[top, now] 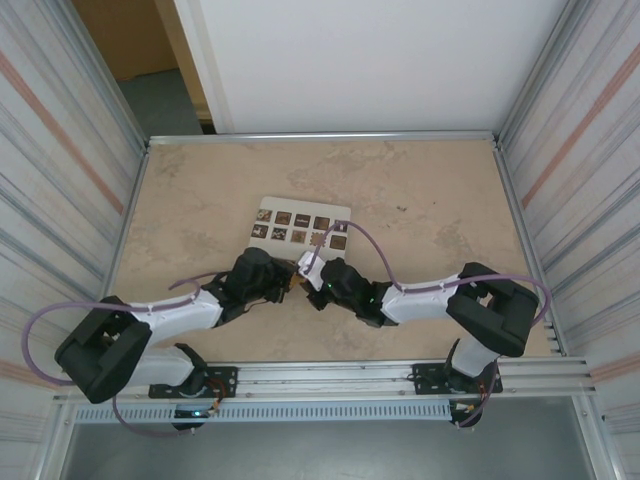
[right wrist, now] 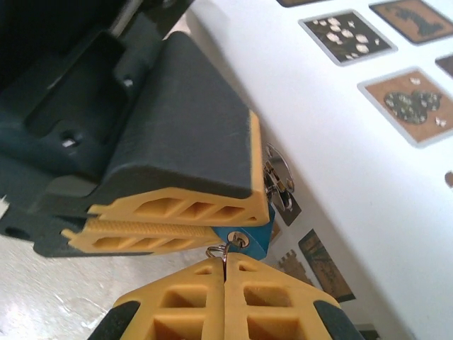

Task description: Unlock the padlock with the key

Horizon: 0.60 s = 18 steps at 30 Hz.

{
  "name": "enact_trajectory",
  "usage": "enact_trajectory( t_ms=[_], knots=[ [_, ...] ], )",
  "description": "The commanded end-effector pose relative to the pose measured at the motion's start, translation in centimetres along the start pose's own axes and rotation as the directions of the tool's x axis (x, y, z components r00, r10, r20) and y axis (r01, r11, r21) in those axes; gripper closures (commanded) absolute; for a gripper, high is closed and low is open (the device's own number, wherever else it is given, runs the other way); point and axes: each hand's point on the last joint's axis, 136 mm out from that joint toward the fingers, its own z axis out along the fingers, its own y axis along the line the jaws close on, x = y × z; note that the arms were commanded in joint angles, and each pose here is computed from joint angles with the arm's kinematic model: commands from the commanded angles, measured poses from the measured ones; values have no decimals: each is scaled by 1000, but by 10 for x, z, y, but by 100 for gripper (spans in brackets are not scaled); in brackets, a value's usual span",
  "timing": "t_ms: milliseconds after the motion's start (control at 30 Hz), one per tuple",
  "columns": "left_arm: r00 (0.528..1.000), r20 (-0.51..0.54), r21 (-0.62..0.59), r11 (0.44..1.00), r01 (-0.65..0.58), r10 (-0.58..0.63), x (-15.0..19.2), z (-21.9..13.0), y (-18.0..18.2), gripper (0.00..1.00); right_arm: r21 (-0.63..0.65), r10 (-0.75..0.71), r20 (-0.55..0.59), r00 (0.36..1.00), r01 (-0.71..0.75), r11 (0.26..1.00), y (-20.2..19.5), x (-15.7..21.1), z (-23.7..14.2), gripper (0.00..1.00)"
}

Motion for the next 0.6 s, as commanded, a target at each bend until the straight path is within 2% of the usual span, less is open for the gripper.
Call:
enact_trajectory(
  t_ms=[0, 67, 267, 567],
  knots=[
    [988, -157, 0, 1000, -4, 4, 41, 0, -3, 100, -70, 250, 59, 966, -246, 967, -4, -17, 0, 100],
    [988, -153, -3, 1000, -6, 6, 42, 1, -2, 100, -88, 314, 54, 948, -308, 947, -7, -18, 0, 100],
    [989, -149, -5, 1000, -4, 3, 47, 1, 2, 100, -83, 376, 47, 925, -372, 925, -13, -11, 1, 100],
    [992, -128, -1, 1000, -5, 5, 57, -1, 6, 100, -76, 519, 40, 854, -516, 853, -34, 5, 0, 100]
  ],
)
